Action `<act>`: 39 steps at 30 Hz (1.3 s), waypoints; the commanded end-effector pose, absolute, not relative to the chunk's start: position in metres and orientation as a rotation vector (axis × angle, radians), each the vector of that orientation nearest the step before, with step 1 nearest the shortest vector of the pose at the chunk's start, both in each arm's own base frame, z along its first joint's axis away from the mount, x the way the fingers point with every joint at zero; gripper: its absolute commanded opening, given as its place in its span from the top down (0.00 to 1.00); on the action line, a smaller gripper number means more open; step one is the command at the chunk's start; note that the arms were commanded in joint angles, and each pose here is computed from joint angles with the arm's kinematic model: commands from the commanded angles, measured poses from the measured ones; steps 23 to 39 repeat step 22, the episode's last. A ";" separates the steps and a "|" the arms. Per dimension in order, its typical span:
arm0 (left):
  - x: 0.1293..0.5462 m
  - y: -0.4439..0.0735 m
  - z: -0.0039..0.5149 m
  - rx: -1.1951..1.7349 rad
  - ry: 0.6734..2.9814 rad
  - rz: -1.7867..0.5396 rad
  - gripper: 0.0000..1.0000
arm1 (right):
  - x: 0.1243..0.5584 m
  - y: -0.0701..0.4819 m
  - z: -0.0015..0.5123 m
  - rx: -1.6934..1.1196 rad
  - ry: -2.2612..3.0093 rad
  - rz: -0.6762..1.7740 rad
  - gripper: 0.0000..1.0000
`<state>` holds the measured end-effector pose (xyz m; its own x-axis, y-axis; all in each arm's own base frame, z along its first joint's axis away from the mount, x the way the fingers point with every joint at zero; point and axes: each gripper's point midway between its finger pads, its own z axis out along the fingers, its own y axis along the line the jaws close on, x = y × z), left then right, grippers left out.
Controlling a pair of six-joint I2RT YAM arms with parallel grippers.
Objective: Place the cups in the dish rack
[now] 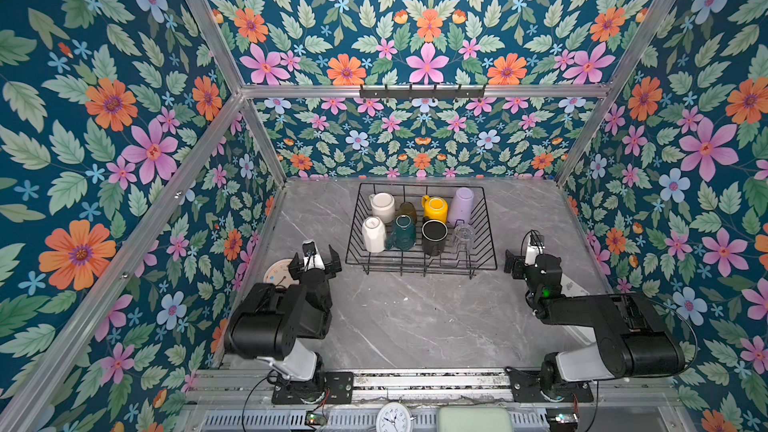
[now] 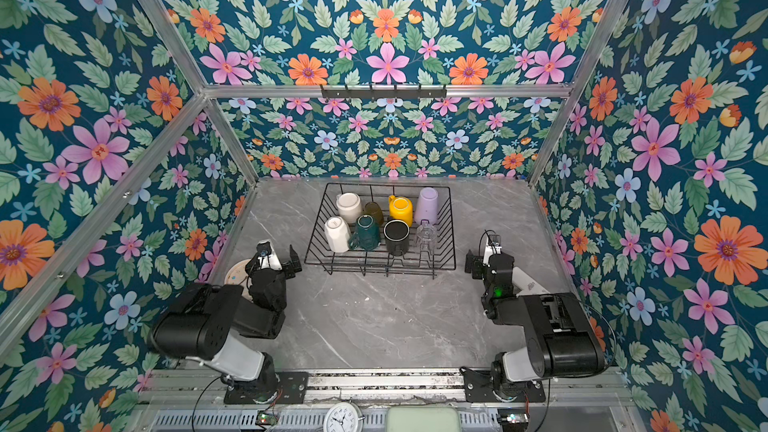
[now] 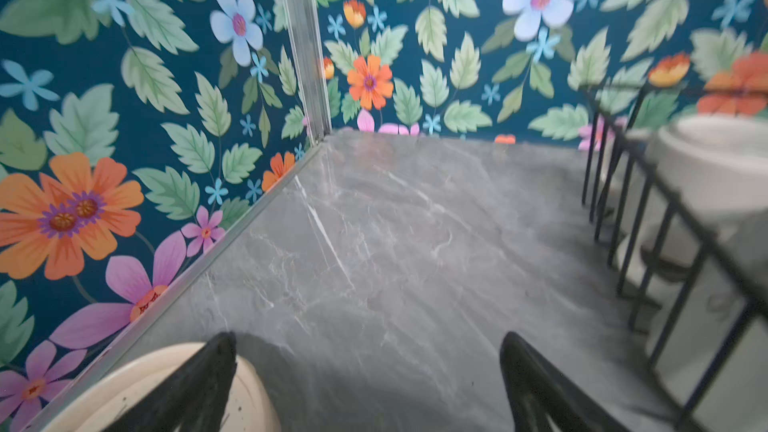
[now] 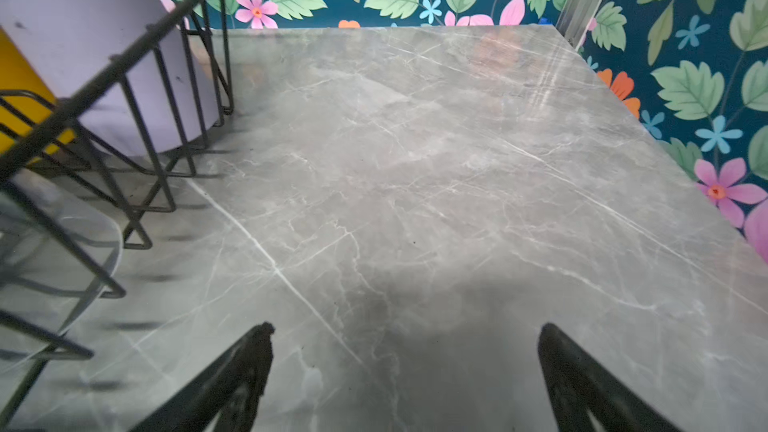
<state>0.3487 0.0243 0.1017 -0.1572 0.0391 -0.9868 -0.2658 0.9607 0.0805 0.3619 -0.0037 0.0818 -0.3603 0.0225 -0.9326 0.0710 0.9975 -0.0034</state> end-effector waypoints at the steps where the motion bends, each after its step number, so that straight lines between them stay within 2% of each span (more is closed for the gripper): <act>1: 0.357 0.021 0.131 -0.167 1.596 0.251 0.00 | 0.369 -0.001 0.102 0.056 1.850 -0.028 0.01; 7: 0.379 0.033 0.119 -0.215 1.689 0.252 0.00 | 0.370 -0.002 0.101 0.063 1.863 -0.030 0.01; 39: 0.378 0.032 0.120 -0.208 1.681 0.255 0.00 | 0.371 -0.004 0.101 0.079 1.866 -0.038 0.01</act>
